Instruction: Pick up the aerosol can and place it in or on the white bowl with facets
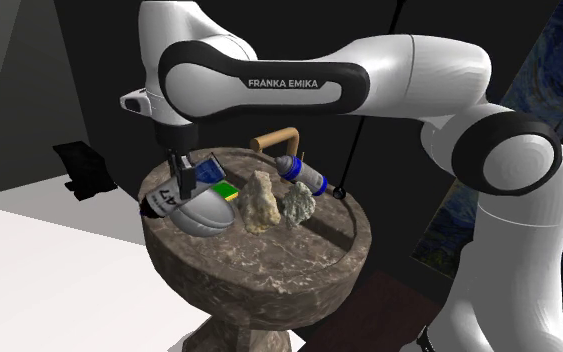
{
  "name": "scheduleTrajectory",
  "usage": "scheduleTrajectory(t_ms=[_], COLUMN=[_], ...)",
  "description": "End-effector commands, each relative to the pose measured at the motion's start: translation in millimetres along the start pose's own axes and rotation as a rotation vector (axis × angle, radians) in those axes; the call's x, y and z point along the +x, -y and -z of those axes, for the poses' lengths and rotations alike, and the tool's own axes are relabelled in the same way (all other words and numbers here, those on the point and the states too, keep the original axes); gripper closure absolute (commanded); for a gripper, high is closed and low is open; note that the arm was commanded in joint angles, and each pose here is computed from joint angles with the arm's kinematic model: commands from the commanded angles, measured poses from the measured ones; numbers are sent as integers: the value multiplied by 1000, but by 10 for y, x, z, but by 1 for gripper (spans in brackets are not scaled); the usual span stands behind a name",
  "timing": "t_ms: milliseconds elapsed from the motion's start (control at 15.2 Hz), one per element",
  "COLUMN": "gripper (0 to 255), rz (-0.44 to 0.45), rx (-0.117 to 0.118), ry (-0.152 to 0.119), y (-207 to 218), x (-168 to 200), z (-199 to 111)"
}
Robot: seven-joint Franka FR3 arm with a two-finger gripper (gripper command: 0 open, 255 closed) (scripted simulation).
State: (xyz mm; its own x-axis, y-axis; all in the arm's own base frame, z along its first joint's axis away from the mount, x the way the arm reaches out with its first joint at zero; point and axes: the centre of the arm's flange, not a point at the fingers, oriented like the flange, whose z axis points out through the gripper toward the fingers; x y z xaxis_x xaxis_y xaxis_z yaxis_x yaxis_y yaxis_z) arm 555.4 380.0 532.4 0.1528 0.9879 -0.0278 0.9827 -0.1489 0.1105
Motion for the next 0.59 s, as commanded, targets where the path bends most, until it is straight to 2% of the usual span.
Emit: scheduleTrajectory(t_ms=[0,528], gripper=[255,255], rz=[0,0], rx=[-1,-1], ry=[0,-1], y=[19,63], x=[-2,8], z=[-96,-484])
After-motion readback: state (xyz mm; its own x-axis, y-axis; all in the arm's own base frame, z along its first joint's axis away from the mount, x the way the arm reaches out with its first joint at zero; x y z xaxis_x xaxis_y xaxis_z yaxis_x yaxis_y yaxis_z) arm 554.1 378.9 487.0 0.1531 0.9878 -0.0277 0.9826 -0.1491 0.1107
